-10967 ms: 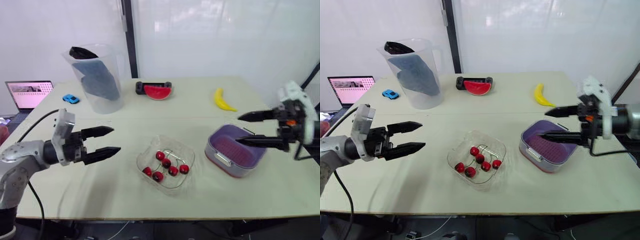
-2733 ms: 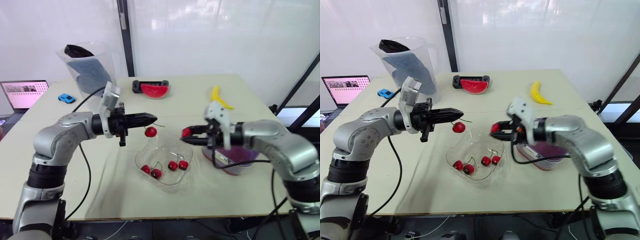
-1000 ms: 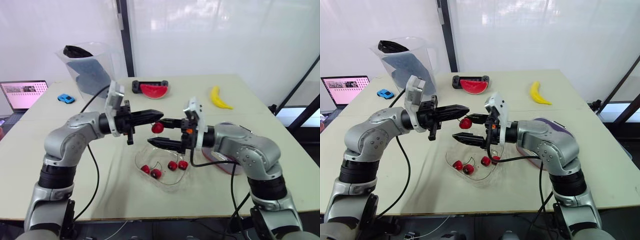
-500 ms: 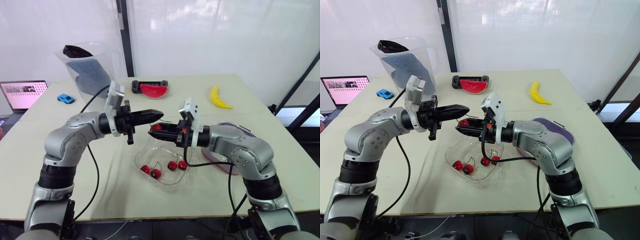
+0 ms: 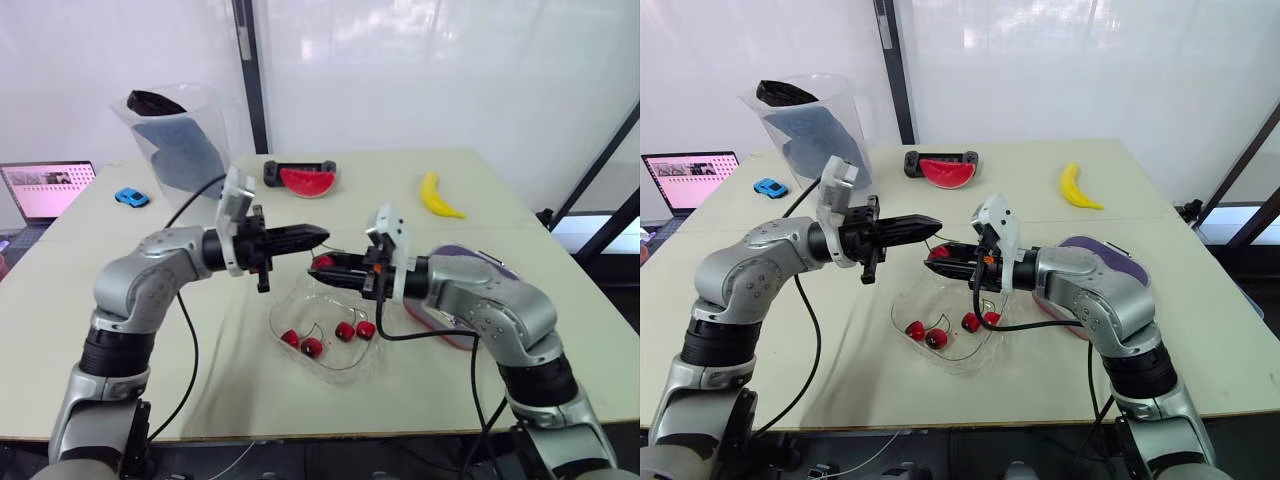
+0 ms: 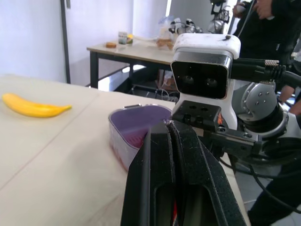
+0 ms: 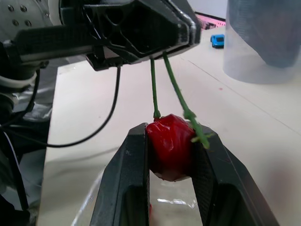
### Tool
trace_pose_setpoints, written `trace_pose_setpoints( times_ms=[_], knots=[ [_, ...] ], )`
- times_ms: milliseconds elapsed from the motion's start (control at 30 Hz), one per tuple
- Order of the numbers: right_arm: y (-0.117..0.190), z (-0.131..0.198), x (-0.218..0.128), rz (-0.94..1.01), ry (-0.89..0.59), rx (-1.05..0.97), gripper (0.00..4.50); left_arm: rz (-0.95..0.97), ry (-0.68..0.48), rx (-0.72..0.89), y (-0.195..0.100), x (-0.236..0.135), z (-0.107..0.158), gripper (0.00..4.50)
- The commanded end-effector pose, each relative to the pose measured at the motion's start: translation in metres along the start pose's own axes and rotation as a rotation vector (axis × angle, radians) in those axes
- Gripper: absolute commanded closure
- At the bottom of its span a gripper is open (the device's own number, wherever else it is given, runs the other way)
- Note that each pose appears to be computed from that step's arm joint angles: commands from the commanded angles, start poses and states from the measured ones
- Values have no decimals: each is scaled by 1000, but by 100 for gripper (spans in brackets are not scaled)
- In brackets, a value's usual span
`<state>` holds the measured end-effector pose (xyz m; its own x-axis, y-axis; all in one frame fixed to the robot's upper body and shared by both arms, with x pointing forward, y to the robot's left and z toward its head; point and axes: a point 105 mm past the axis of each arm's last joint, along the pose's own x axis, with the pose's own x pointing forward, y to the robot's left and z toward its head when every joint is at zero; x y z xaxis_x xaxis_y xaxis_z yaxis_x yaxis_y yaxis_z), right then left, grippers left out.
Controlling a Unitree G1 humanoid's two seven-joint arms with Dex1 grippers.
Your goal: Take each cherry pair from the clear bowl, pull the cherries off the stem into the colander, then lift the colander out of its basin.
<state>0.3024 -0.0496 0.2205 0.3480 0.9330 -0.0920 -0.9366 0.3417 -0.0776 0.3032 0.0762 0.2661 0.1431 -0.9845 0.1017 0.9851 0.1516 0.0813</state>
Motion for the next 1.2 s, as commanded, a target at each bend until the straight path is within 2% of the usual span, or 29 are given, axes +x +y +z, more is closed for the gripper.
trace_pose_setpoints(
  times_ms=[33,233,467,600,733,867,1033,1100,1133,1200],
  knots=[
    [1,-11,-2,-7,39,18,380,-18,-64,84,-5,0,25,450],
    [-2,-15,-10,-30,50,37,380,-19,-62,88,-3,0,26,450],
    [-12,16,-43,-64,34,-34,380,-16,-58,88,-3,-1,25,450],
    [-35,29,-82,-161,153,-145,380,-12,-52,85,-3,-4,22,450],
    [-67,24,-128,-304,343,-217,380,-6,-47,84,-3,-7,20,450],
    [-94,-1,-169,-415,523,-220,380,10,-37,86,-4,-9,17,450],
    [-99,-40,-181,-394,672,-184,380,19,-21,85,-6,-12,11,450],
    [-103,-45,-183,-409,692,-190,279,21,-15,85,-7,-13,11,450],
    [-106,-44,-182,-425,682,-187,252,22,-15,85,-7,-13,11,450],
    [-108,-43,-182,-437,675,-186,164,24,-15,87,-7,-13,12,450]
  ],
)
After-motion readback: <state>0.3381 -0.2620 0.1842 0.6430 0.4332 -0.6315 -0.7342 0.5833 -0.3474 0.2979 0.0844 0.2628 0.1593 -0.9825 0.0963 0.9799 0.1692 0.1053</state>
